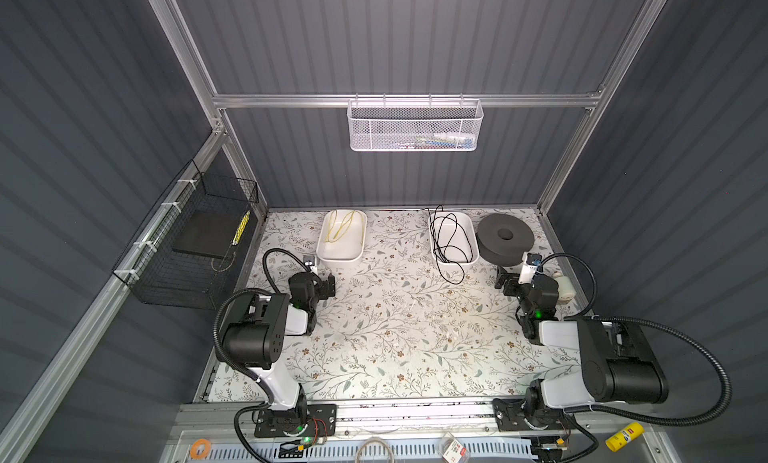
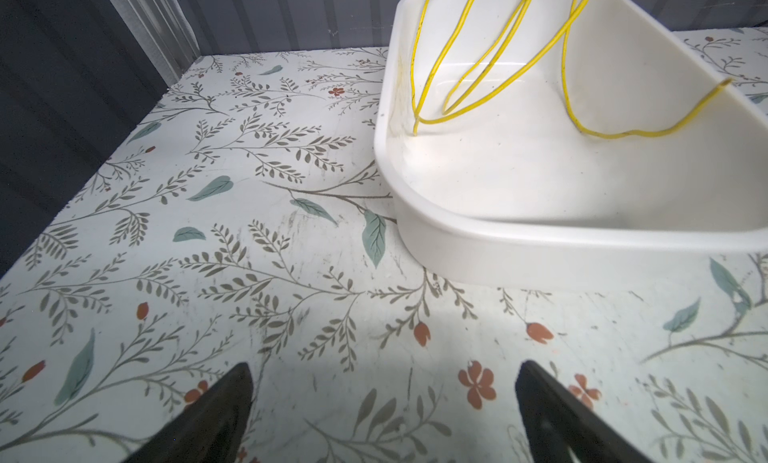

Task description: Wrap the cables

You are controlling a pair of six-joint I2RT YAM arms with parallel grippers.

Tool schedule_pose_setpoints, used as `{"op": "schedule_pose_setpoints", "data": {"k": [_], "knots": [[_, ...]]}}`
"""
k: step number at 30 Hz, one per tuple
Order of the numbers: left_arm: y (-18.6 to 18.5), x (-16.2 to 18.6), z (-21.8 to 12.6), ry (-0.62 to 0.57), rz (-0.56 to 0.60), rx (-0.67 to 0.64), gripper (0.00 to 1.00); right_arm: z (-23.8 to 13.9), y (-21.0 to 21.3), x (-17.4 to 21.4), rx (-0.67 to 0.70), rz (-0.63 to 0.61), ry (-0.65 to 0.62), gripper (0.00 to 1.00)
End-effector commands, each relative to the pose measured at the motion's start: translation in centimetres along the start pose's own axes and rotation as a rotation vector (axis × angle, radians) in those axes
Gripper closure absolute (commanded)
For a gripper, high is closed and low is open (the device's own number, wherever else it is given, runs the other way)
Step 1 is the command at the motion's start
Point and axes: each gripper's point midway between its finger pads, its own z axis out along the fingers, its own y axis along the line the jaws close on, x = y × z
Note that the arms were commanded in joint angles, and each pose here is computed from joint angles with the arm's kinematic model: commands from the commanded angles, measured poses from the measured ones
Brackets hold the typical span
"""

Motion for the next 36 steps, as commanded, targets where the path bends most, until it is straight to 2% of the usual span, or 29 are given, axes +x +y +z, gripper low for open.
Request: {"op": "schedule_pose_setpoints", "data": {"k": [1,31,33,36], "knots": [[0.1,-1.0,0.0,-0.029,0.000,0.002,0.01,0.2,0.1,-0.8,0.003,-0.003,-0.023,0.01],[0.4,-1.1,0.0,-0.031,-0.003,-0.016,0.01,0.3,0.1,-0.8,0.002,-0.001,-0.018,0.01],[1.1,-2.0,0.0,-0.022,-0.017,-0.051,0.00,0.2,0.0,-0.9,0.007,-0.002,-0.022,0.01],[1.7,-4.4,-1.0,0.019,-0.028,-0.077,0.00,-0.4,-0.5,-2.6,0.094,-0.015,-0.027,0.01]]}}
